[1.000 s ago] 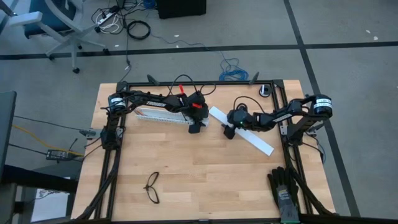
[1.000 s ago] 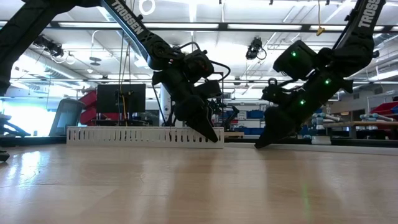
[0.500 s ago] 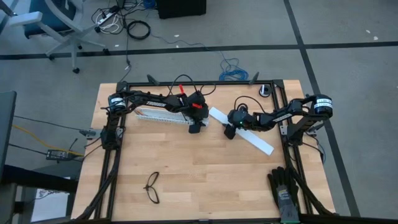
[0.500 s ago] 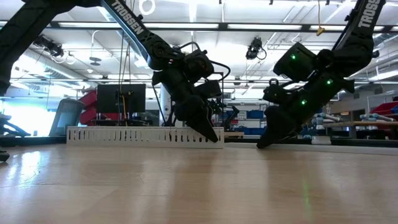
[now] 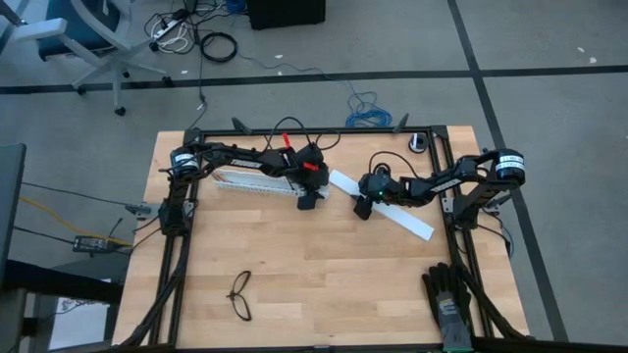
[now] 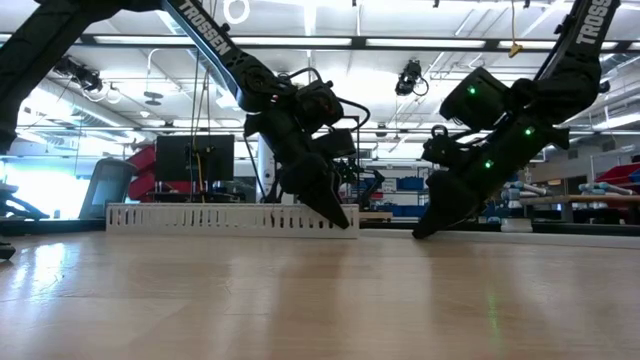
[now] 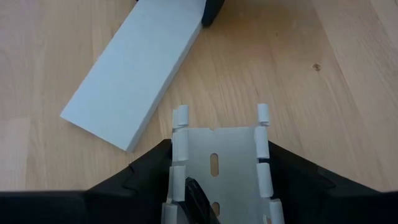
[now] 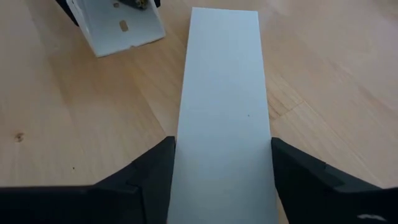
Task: Ziptie cables
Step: Close the white cable duct lid
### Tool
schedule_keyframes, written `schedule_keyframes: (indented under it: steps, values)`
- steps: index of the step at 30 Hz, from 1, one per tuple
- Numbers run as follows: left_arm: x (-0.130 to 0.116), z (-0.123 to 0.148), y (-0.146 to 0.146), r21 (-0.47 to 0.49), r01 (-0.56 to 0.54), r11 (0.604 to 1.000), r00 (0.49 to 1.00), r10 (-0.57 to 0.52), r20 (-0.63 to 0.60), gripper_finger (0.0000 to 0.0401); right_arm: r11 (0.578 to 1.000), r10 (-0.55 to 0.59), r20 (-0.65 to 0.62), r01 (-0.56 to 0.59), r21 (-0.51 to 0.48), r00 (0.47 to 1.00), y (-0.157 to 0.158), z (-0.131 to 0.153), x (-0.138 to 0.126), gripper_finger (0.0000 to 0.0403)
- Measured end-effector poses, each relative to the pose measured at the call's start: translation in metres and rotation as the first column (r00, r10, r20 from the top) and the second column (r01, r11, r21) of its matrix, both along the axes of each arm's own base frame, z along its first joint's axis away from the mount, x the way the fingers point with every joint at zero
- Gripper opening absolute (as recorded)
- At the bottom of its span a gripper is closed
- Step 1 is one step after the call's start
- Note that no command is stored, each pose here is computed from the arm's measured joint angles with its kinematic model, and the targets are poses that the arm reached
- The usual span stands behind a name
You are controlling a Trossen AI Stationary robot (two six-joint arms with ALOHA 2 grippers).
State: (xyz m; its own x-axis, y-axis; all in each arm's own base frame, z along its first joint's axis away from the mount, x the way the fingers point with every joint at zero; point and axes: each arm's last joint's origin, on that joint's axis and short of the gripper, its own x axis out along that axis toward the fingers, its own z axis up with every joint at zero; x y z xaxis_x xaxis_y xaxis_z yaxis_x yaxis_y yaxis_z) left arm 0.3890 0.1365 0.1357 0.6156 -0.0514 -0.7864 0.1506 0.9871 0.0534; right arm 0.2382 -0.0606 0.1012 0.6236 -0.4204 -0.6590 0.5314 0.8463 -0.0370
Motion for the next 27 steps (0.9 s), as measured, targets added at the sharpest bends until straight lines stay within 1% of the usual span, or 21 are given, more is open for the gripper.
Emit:
schedule_keyframes:
  steps: [4,9,15,17,22,27]
  values:
    - [-0.001,0.000,0.000,-0.005,0.000,1.000,1.000,0.000,-0.014,0.0235,1.000,-0.001,0.017,0.002,-0.005,1.000,0.000,0.002,0.001,0.0223]
    - [-0.003,-0.001,-0.001,-0.011,-0.001,1.000,0.999,0.000,-0.033,0.0235,1.000,-0.003,0.034,0.003,-0.012,0.999,0.000,0.009,-0.001,0.0228]
    - [-0.005,-0.002,0.000,-0.015,-0.005,1.000,0.999,0.005,-0.050,0.0235,1.000,0.009,0.102,-0.007,-0.024,0.995,0.002,0.025,-0.002,0.0225]
    - [-0.005,-0.002,0.000,-0.017,-0.005,1.000,0.999,0.004,-0.054,0.0235,0.999,0.030,0.135,-0.028,-0.021,0.990,0.005,0.031,-0.001,0.0224]
    - [-0.006,-0.002,0.000,-0.023,-0.004,1.000,0.998,0.003,-0.060,0.0235,0.995,0.102,0.163,-0.104,0.004,0.981,0.014,0.039,-0.002,0.0230]
    - [-0.006,-0.003,-0.001,-0.057,0.016,0.998,0.998,-0.019,-0.052,0.0235,0.981,0.191,0.129,-0.195,0.013,0.973,0.022,0.037,-0.002,0.0228]
